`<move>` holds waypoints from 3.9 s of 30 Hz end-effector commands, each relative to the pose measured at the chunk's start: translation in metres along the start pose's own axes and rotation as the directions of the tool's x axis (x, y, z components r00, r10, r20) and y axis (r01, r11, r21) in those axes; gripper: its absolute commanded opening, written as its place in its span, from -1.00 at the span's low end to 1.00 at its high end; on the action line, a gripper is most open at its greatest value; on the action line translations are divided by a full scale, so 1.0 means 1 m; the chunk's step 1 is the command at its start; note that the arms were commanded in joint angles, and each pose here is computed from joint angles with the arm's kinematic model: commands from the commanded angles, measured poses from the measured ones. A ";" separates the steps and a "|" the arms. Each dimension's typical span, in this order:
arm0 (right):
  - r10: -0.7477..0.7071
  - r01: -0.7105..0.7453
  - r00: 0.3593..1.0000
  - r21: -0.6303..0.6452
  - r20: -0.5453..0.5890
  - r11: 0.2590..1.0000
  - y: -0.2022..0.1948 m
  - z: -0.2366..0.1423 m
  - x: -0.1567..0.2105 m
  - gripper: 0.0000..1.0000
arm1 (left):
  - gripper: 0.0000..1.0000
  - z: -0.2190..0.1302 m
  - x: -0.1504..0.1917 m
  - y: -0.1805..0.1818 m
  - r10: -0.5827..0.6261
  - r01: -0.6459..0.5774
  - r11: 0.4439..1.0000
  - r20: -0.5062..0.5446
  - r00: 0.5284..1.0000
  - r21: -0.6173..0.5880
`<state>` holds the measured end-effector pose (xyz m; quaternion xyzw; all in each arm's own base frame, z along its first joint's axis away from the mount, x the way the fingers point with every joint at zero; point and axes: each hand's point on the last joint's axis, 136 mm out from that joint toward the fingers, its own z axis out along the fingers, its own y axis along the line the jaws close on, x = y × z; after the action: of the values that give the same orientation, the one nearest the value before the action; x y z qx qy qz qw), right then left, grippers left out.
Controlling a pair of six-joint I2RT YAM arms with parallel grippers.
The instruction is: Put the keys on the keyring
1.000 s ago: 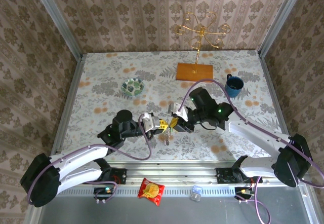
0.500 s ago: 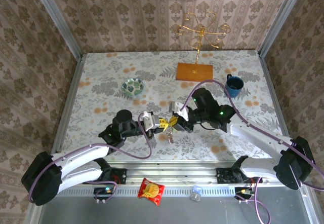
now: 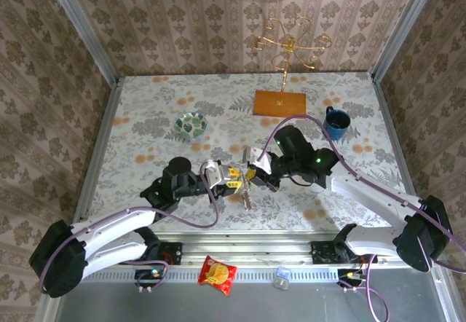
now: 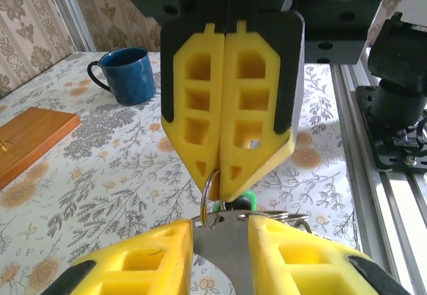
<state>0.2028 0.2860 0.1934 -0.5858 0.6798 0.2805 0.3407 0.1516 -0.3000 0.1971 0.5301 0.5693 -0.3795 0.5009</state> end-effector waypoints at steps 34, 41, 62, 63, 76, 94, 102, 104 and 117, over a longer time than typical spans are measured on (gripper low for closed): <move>-0.074 0.075 0.997 0.046 -0.020 0.996 0.003 -0.008 -0.006 -0.50 | -1.00 0.000 -0.019 -0.006 0.068 -0.069 0.997 0.039 0.997 0.046; -0.043 0.043 0.999 0.044 -0.010 0.998 0.003 -0.008 -0.003 -0.60 | -1.00 -0.001 -0.018 -0.007 0.059 -0.061 0.997 0.055 0.997 0.043; 0.029 -0.029 0.999 -0.019 -0.030 0.999 0.003 0.003 0.007 -0.81 | -1.00 -0.004 -0.022 -0.014 0.060 -0.066 0.996 0.087 0.994 0.064; 0.025 -0.026 1.000 -0.009 -0.011 1.000 0.003 0.000 0.004 -0.74 | -1.00 -0.004 -0.021 -0.013 0.060 -0.066 0.996 0.085 0.995 0.062; 0.015 -0.014 0.996 -0.017 0.087 1.000 0.007 -0.001 -0.006 -0.45 | -1.00 -0.002 -0.023 -0.012 0.047 -0.054 0.997 0.114 0.992 0.052; -0.079 0.077 0.992 -0.027 -0.101 0.997 0.008 -0.002 0.004 -1.00 | -0.67 -0.001 -0.015 -0.005 0.060 -0.060 0.998 0.024 0.998 0.028; -0.154 0.150 0.980 -0.045 -0.128 0.988 0.014 -0.001 -0.009 -1.00 | -0.74 0.000 -0.015 -0.004 0.063 -0.064 0.997 0.010 0.998 0.032; -0.168 0.164 0.979 -0.043 -0.118 0.986 0.015 -0.001 -0.014 -1.00 | -0.74 0.000 -0.014 -0.005 0.063 -0.063 0.997 0.005 0.998 0.034; -0.090 0.091 0.995 0.029 -0.050 0.995 0.009 -0.008 -0.008 -0.65 | -1.00 -0.001 -0.016 -0.008 0.081 -0.082 0.995 0.015 0.997 0.051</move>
<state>0.1936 0.2883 0.1963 -0.6371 0.6622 0.2247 0.3243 0.1441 -0.3016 0.1956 0.5558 0.5563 -0.3767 0.4896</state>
